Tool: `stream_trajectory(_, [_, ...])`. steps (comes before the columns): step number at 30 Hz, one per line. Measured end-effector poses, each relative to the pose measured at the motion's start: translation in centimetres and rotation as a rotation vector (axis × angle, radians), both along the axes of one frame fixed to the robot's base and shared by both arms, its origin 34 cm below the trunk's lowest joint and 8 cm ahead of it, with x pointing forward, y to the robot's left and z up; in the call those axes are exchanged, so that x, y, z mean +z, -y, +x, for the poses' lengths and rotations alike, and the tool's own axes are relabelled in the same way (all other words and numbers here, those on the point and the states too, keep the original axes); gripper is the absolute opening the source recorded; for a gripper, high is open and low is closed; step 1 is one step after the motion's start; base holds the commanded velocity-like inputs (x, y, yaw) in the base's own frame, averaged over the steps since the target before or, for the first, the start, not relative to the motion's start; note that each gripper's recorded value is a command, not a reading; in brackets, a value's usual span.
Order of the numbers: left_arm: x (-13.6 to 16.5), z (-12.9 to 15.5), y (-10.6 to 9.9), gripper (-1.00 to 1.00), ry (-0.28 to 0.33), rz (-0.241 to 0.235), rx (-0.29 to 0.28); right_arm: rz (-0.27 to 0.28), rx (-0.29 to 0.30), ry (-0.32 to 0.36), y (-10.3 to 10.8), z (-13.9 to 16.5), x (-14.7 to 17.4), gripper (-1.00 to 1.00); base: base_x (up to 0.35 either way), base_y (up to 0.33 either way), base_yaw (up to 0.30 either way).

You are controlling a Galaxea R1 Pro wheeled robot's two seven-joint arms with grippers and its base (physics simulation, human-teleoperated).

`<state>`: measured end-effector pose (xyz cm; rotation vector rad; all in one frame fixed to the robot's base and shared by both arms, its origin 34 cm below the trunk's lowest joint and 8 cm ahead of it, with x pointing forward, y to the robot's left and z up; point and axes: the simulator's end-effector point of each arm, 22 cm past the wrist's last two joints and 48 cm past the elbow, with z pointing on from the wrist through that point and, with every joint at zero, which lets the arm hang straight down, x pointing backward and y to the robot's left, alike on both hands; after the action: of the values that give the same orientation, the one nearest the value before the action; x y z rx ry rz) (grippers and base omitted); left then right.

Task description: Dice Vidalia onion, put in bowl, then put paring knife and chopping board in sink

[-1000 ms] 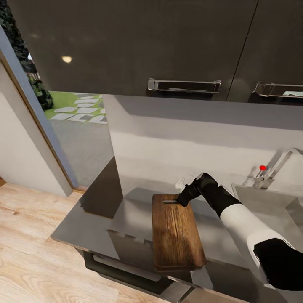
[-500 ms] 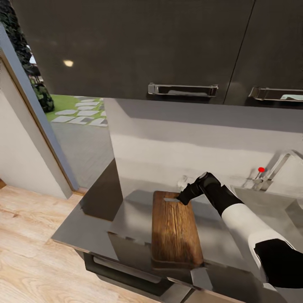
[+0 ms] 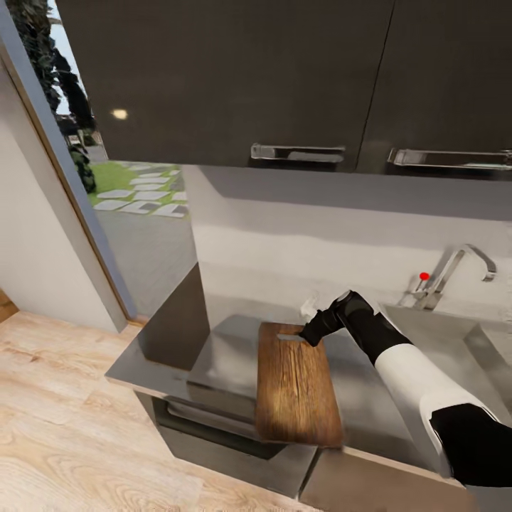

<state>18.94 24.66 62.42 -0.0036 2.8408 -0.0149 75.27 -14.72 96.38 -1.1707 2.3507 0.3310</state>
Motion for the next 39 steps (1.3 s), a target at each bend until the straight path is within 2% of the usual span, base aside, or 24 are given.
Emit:
stream_trajectory(8, [0.1, 0.4, 0.0, 1.00, 0.012, 0.000, 0.001, 0.008, -0.033, 0.008, 1.0, 0.3, 1.0, -1.00, -0.241, 0.000, 0.000])
stream_trajectory(13, [0.2, 0.6, 0.0, 1.00, 0.018, 0.000, 0.002, 0.046, -0.146, -0.006, 2.7, 1.1, 2.7, -1.00, -0.031, 0.000, 0.000])
stream_trajectory(17, [0.2, 0.7, 0.0, 1.00, 0.019, 0.000, 0.003, 0.077, -0.205, 0.005, 3.6, 1.9, 4.0, -1.00, -0.005, 0.000, 0.000])
stream_trajectory(22, [0.2, 0.7, 0.0, 1.00, 0.019, 0.000, 0.001, 0.054, -0.291, 0.008, 5.1, 2.6, 4.1, -1.00, 0.000, 0.000, 0.000])
stream_trajectory(24, [0.2, 0.7, 0.0, 1.00, 0.019, 0.000, 0.000, 0.026, -0.339, 0.005, 6.1, 2.8, 3.9, -1.00, 0.000, 0.000, 0.000])
stream_trajectory(26, [0.2, 0.7, 0.0, 1.00, 0.020, 0.000, 0.001, -0.022, -0.402, 0.053, 7.7, 3.9, 4.6, -1.00, 0.000, 0.000, 0.000])
stream_trajectory(27, [0.2, 0.7, 0.0, 1.00, 0.021, 0.000, 0.001, -0.026, -0.422, 0.072, 8.0, 4.3, 5.1, -1.00, 0.000, 0.000, 0.000])
stream_trajectory(28, [0.2, 0.8, 0.0, 1.00, 0.021, 0.000, 0.001, -0.031, -0.465, 0.111, 8.8, 5.1, 6.2, -1.00, 0.000, 0.000, 0.000])
stream_trajectory(30, [0.2, 0.9, 0.1, 1.00, 0.024, -0.001, 0.001, -0.055, -0.579, 0.187, 11.4, 6.6, 8.3, -1.00, 0.000, 0.000, 0.000])
stream_trajectory(31, [0.2, 0.9, 0.1, 1.00, 0.025, -0.001, 0.000, -0.050, -0.645, 0.202, 12.3, 7.0, 8.8, -1.00, 0.000, 0.000, 0.000])
stream_trajectory(32, [0.2, 0.9, 0.1, 1.00, 0.025, -0.001, 0.000, -0.046, -0.678, 0.207, 12.6, 7.1, 8.9, -1.00, 0.000, 0.000, 0.000])
stream_trajectory(33, [0.2, 0.9, 0.1, 1.00, 0.025, -0.001, 0.000, -0.053, -0.737, 0.227, 13.1, 7.4, 9.2, -1.00, 0.000, 0.000, 0.000])
stream_trajectory(34, [0.2, 0.9, 0.0, 1.00, 0.025, -0.001, 0.001, -0.091, -0.795, 0.260, 14.0, 7.6, 9.6, -1.00, 0.000, 0.000, 0.000])
stream_trajectory(35, [0.2, 0.9, 0.0, 1.00, 0.025, -0.001, 0.001, -0.150, -0.886, 0.311, 15.2, 7.8, 10.2, -1.00, 0.000, 0.000, 0.000])
stream_trajectory(36, [0.2, 0.9, 0.1, 1.00, 0.025, -0.002, 0.001, -0.204, -0.928, 0.344, 16.2, 7.7, 10.6, -1.00, 0.000, 0.000, 0.000])
stream_trajectory(39, [0.2, 0.9, 0.0, 1.00, 0.025, -0.001, 0.001, -0.215, -0.994, 0.364, 15.9, 7.6, 11.1, -1.00, 0.000, 0.000, 0.000])
